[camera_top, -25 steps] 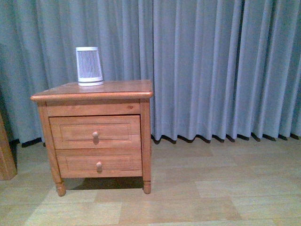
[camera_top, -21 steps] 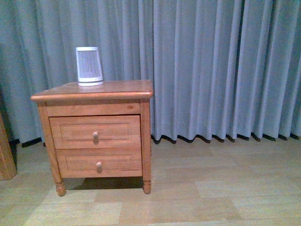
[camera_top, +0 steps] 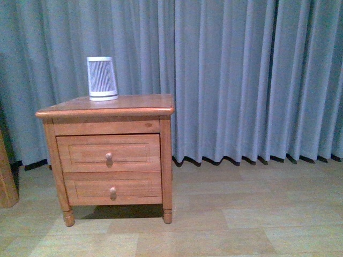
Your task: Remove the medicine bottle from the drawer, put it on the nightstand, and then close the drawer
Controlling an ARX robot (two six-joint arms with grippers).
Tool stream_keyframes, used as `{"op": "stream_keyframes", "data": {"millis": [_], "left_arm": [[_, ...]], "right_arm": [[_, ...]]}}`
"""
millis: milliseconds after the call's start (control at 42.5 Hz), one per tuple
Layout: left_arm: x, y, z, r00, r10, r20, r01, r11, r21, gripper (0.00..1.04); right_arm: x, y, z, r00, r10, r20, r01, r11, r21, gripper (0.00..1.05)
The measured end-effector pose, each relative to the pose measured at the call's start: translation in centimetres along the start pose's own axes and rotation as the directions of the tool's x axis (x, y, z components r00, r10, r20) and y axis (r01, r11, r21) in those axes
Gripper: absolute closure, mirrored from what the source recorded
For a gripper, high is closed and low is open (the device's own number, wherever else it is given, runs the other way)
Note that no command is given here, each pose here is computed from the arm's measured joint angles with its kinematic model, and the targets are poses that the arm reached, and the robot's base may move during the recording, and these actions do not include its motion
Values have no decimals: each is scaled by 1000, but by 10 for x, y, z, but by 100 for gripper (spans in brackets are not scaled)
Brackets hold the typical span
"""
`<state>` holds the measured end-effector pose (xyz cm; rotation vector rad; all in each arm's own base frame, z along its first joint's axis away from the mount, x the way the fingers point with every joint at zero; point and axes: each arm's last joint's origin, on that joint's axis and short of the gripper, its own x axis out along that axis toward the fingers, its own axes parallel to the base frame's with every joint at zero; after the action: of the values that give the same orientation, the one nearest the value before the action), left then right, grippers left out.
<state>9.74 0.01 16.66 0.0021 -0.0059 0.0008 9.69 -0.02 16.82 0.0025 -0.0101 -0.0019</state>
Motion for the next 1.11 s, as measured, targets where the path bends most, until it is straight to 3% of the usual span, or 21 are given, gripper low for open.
{"op": "stream_keyframes", "data": {"millis": [1107], "left_arm": [[0, 0, 0, 1000, 0, 0, 0, 1000, 0, 7]], "right_arm": [[0, 0, 0, 1000, 0, 0, 0, 1000, 0, 7]]}}
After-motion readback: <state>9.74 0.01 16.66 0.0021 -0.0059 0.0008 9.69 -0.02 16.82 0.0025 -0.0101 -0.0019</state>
